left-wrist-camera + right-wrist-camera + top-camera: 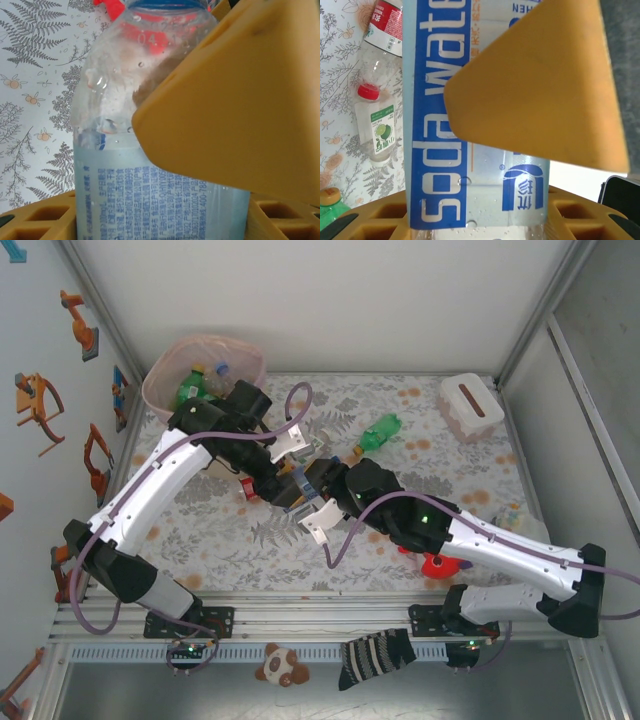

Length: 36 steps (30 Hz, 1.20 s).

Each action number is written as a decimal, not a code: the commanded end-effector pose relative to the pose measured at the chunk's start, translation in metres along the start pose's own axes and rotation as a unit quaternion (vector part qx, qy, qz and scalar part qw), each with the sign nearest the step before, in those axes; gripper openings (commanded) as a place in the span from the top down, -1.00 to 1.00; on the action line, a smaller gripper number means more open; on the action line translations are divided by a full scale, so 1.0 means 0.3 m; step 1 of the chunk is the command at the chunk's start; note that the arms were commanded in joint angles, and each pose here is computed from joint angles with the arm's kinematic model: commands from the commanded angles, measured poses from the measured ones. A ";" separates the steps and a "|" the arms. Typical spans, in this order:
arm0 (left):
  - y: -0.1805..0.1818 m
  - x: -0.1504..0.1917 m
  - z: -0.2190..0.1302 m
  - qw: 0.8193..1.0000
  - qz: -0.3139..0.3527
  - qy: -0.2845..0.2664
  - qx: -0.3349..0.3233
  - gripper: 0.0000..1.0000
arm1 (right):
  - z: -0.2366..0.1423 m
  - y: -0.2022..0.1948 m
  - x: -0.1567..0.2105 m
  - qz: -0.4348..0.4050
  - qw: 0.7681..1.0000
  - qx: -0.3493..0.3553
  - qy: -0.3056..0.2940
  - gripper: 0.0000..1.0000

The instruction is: Put the plastic bottles in the bin

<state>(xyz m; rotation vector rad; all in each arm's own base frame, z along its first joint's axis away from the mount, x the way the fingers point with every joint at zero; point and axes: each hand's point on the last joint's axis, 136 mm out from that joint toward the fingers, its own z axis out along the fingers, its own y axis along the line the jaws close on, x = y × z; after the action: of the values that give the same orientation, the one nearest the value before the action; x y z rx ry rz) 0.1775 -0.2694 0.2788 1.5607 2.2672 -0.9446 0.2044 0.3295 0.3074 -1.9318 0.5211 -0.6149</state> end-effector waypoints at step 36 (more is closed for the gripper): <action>0.434 -0.063 -0.526 0.928 -0.122 -0.122 -0.331 -0.10 | -0.134 -0.044 0.031 0.211 0.977 0.003 -0.003 -0.89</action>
<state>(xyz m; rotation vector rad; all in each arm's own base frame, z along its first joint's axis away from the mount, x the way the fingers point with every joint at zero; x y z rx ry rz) 0.3062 -0.1694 0.3488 0.9461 2.2920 -0.3983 0.1904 0.3070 0.3178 -1.8142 0.8539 -0.3730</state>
